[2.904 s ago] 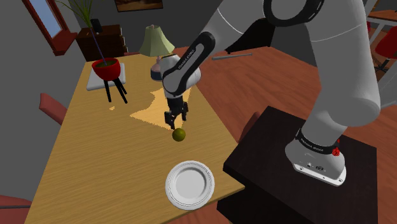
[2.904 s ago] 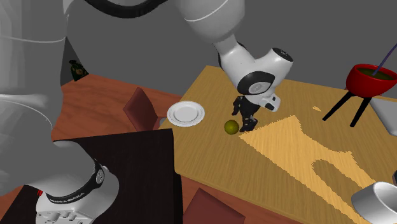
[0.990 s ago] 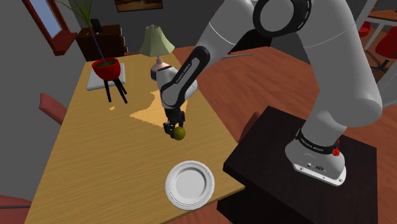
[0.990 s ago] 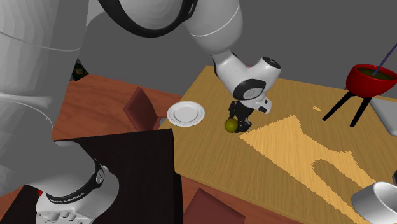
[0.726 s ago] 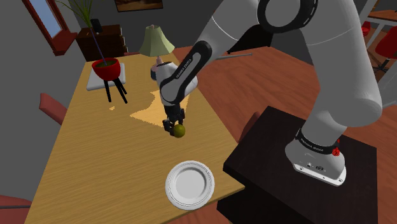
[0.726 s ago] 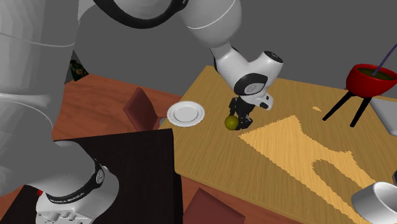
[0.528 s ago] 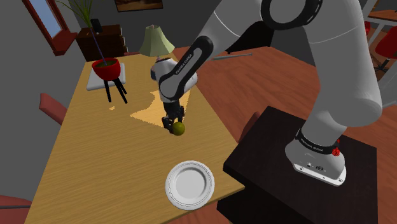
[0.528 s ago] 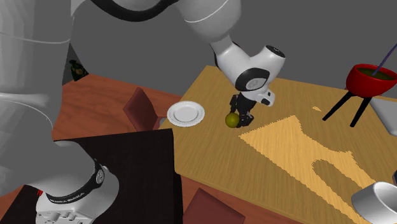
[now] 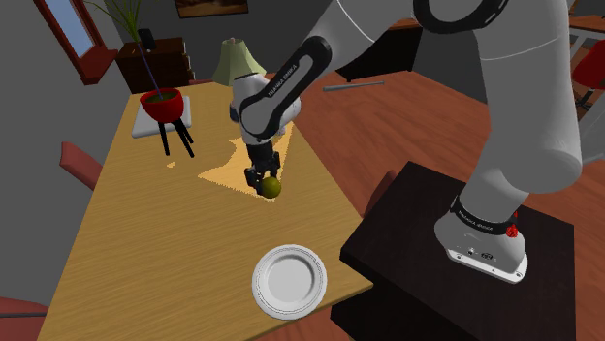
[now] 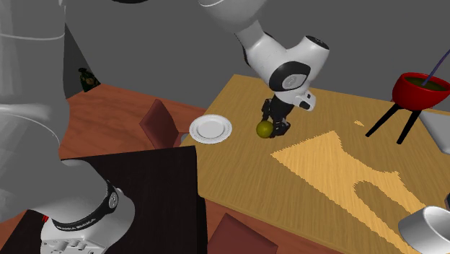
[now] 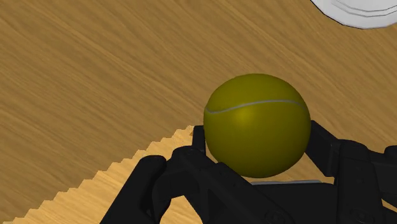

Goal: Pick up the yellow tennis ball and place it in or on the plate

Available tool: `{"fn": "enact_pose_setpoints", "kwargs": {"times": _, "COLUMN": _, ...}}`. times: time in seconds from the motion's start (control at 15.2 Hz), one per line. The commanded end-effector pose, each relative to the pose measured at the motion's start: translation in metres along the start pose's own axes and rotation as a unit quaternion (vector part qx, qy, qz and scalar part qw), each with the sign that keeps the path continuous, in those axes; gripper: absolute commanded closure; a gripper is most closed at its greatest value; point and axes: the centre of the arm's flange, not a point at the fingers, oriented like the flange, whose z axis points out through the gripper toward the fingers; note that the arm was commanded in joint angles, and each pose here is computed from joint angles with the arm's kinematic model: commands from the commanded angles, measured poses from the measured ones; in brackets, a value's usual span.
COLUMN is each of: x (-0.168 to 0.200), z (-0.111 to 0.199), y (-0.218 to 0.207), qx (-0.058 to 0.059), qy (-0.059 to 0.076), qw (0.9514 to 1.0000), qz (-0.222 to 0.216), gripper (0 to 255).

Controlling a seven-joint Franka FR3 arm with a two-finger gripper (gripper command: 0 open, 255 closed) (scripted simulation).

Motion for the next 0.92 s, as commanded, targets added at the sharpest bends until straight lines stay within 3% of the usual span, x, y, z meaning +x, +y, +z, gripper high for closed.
{"fn": "enact_pose_setpoints", "kwargs": {"times": 0.0, "x": -0.009, "z": -0.002, "y": -0.01, "qx": 0.0, "qy": 0.0, "qw": 1.0, "qz": 0.0, "gripper": 255}}
{"fn": "enact_pose_setpoints", "kwargs": {"times": 0.86, "x": -0.127, "z": 0.031, "y": -0.13, "qx": 0.0, "qy": 0.0, "qw": 1.0, "qz": 0.0, "gripper": 255}}
